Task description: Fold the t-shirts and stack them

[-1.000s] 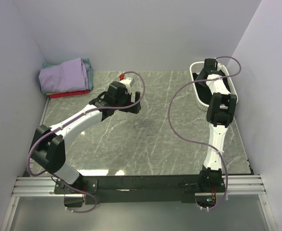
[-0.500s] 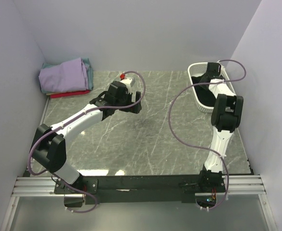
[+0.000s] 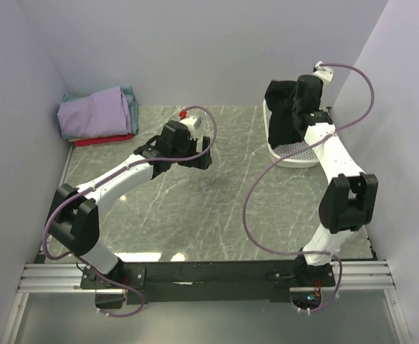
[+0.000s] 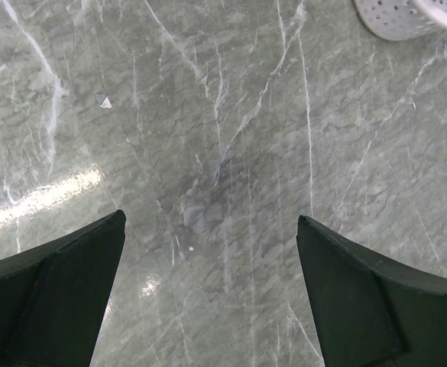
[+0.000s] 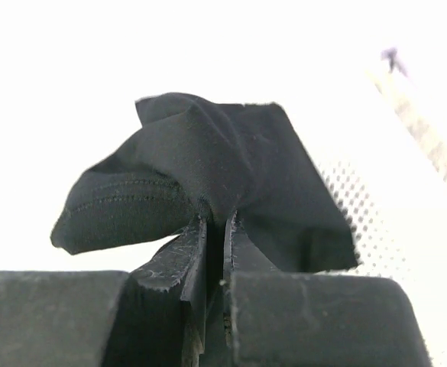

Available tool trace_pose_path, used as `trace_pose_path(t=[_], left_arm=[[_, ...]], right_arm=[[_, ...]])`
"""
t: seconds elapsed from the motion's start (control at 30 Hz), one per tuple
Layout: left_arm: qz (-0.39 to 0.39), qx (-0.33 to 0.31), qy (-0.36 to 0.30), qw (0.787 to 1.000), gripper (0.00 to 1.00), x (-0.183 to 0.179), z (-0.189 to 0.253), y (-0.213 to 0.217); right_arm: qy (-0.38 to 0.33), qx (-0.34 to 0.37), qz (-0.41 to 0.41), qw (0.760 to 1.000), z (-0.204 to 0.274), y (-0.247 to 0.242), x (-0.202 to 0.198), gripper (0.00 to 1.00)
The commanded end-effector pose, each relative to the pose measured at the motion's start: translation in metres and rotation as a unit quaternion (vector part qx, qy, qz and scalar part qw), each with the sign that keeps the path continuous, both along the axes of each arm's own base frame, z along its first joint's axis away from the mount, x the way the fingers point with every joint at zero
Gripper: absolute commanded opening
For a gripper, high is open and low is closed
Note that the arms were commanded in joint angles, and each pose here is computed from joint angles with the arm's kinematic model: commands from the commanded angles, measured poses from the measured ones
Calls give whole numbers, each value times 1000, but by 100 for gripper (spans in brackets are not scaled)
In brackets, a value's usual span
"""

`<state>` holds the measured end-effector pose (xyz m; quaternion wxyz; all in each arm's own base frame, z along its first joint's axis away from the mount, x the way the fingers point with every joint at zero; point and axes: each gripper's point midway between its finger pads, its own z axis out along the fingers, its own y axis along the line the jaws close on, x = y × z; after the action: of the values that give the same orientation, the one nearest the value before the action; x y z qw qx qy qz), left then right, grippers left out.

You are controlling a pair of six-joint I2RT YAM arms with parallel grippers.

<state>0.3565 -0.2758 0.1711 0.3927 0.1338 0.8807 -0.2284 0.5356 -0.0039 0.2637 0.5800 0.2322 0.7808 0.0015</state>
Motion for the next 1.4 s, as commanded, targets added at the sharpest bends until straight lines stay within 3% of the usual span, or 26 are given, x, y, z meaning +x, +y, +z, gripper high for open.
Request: trace_pose_path(t=[0.0, 0.2, 0.3, 0.63, 0.9, 0.97, 1.03, 1.07, 1.1, 1.13, 1.2, 1.37], left_arm=[[-4, -39, -37, 999, 99, 2, 39, -6], [32, -43, -47, 997, 100, 3, 46, 6], [73, -42, -61, 995, 100, 5, 54, 20], [190, -64, -117, 973, 99, -3, 98, 70], [200, -125, -170, 957, 99, -27, 141, 89], [198, -128, -170, 957, 100, -28, 141, 89], [192, -123, -164, 960, 99, -28, 139, 87], [192, -116, -157, 962, 99, -27, 134, 85], [198, -112, -154, 961, 99, -26, 133, 87], [201, -110, -151, 962, 99, -25, 132, 88], [200, -105, -147, 963, 99, -25, 128, 87], [195, -108, -148, 963, 99, -25, 126, 85]], right_arm=[[-149, -38, -32, 988, 126, -6, -34, 0], [-235, -34, 48, 970, 215, 36, -85, 0], [-233, -15, 134, 963, 234, 73, -98, 0], [-82, 56, 345, 933, 152, 182, -139, 0], [42, 102, 467, 877, 56, 252, -176, 0], [76, 103, 506, 853, 37, 276, -192, 0], [97, 105, 537, 832, 25, 290, -207, 10], [104, 102, 556, 818, 19, 300, -217, 23], [115, 103, 558, 815, 10, 302, -222, 44], [113, 101, 558, 816, 9, 303, -223, 50], [111, 88, 536, 832, 4, 294, -221, 64], [63, 24, 433, 899, 29, 252, -193, 74]])
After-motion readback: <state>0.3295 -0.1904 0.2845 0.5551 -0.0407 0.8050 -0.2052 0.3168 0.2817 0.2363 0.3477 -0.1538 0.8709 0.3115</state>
